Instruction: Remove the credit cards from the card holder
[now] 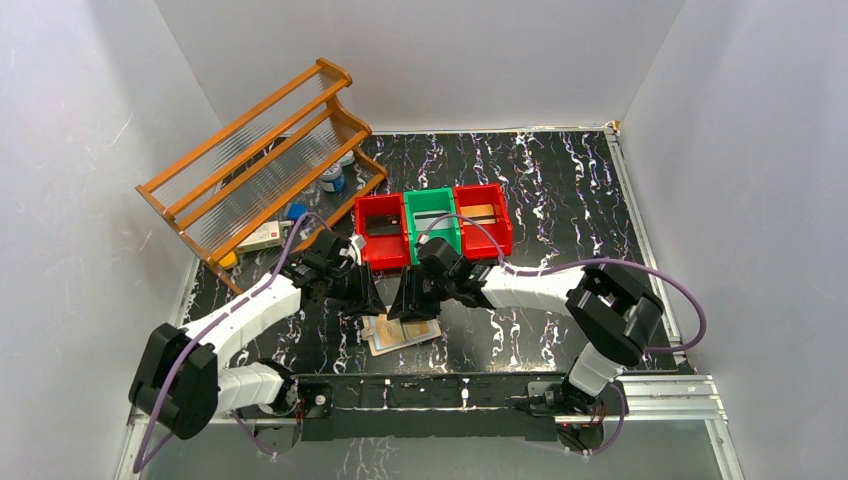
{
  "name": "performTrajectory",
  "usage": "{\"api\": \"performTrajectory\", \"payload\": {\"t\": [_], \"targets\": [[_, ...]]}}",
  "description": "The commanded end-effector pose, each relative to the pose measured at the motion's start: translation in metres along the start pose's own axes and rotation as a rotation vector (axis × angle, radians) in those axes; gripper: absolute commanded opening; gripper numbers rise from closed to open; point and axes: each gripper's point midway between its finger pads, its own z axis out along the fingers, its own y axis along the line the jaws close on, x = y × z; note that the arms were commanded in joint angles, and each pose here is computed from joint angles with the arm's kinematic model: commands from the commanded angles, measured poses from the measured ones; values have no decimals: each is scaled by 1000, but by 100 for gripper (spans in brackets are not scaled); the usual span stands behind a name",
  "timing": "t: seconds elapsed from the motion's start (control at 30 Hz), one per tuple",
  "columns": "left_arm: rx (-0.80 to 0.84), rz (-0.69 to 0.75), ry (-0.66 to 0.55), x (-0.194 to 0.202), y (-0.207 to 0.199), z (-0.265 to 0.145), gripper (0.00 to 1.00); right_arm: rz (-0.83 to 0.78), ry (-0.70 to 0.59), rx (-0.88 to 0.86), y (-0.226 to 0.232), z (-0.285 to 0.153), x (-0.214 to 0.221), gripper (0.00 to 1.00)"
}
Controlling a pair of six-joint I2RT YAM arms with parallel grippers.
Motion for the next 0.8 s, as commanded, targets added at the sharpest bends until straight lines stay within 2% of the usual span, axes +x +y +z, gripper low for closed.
{"api": "performTrajectory", "payload": {"t": [0.0,0.3,0.43,0.77], "targets": [[100,10,90,17,-11,8,25,17,8,-50,6,4,1,48],[6,-55,95,25,15,27,20,41,51,-33,-8,14,11,47],[-42,-76,111,31,29,34,13,41,49,10,-17,17,11,47],[-117,-79,79,29,42,30,13,53,42,104,-36,18,11,47]]}}
